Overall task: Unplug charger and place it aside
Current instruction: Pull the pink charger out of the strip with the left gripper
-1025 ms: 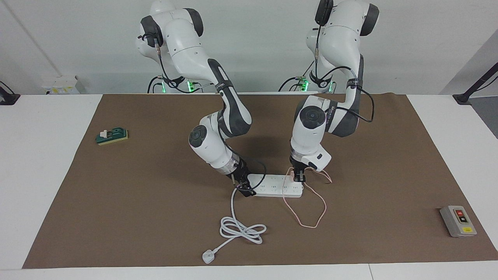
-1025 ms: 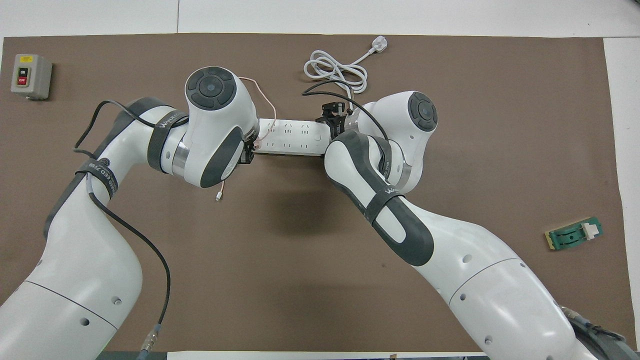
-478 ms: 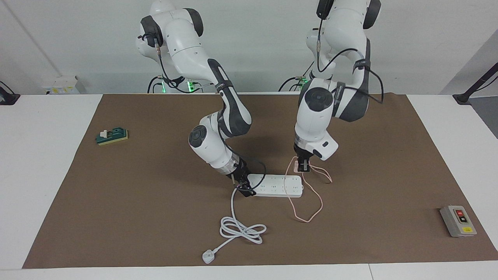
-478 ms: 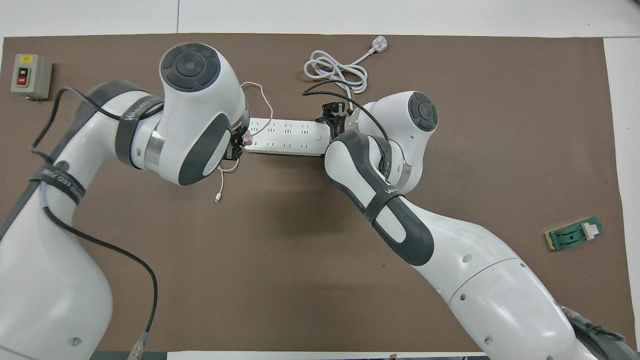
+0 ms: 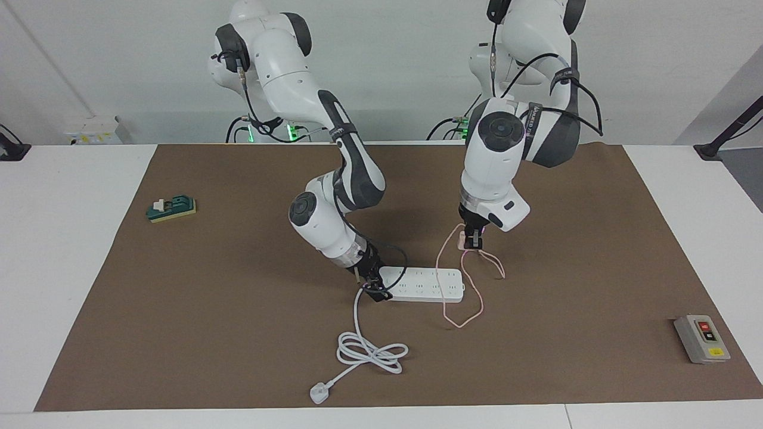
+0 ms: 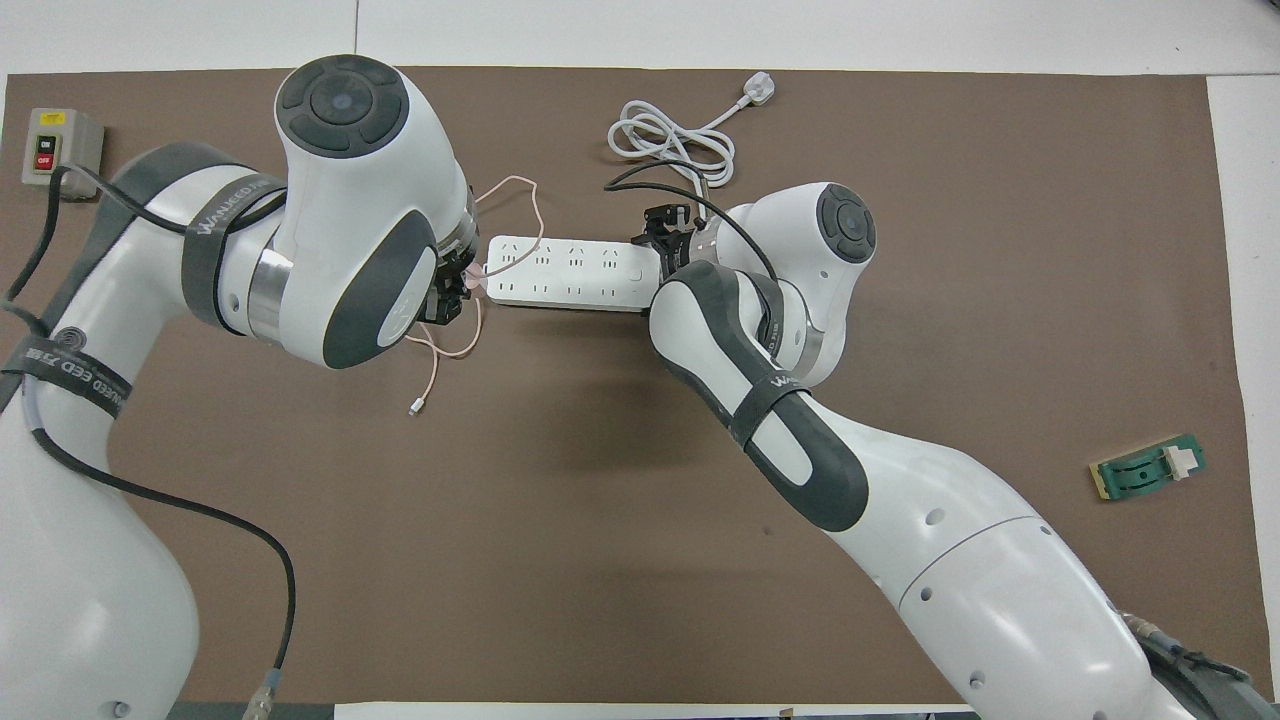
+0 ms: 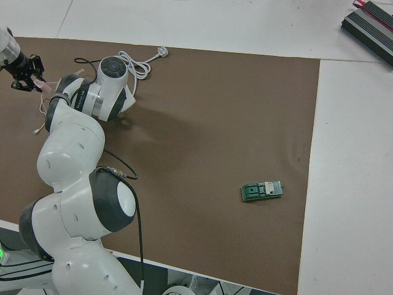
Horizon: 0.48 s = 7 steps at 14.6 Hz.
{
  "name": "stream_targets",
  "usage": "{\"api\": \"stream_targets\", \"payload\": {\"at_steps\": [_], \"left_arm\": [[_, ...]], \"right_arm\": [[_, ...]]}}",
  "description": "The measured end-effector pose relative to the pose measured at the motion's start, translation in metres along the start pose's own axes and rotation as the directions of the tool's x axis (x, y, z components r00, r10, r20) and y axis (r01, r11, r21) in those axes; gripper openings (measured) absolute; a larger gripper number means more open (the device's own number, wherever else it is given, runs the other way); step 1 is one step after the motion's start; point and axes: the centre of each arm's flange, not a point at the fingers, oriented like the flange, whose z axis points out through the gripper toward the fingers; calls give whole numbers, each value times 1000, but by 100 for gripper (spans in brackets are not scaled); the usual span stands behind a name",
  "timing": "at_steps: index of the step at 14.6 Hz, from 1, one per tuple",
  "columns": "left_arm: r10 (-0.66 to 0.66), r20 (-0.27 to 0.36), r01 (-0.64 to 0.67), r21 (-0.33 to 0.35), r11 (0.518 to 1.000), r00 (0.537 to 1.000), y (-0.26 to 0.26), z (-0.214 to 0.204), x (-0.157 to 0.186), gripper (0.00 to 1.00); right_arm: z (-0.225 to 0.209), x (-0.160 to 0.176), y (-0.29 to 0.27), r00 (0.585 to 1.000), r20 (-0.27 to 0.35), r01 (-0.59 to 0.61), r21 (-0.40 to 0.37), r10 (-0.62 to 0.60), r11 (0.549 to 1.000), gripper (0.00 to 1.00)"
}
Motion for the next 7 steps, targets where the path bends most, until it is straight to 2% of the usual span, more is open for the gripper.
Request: {"api": "stream_targets", "payload": {"at_steps": [4, 7], "left_arm": [[237, -10, -236, 55, 970, 972, -5, 0, 14, 31], [433, -7, -432, 52, 900, 901, -7, -13, 44, 31]], "right_arm": [[0, 0, 0, 1000, 0, 0, 0, 0, 1000, 96], [0, 0, 0, 1000, 1, -1, 0, 1, 1000, 96]]}}
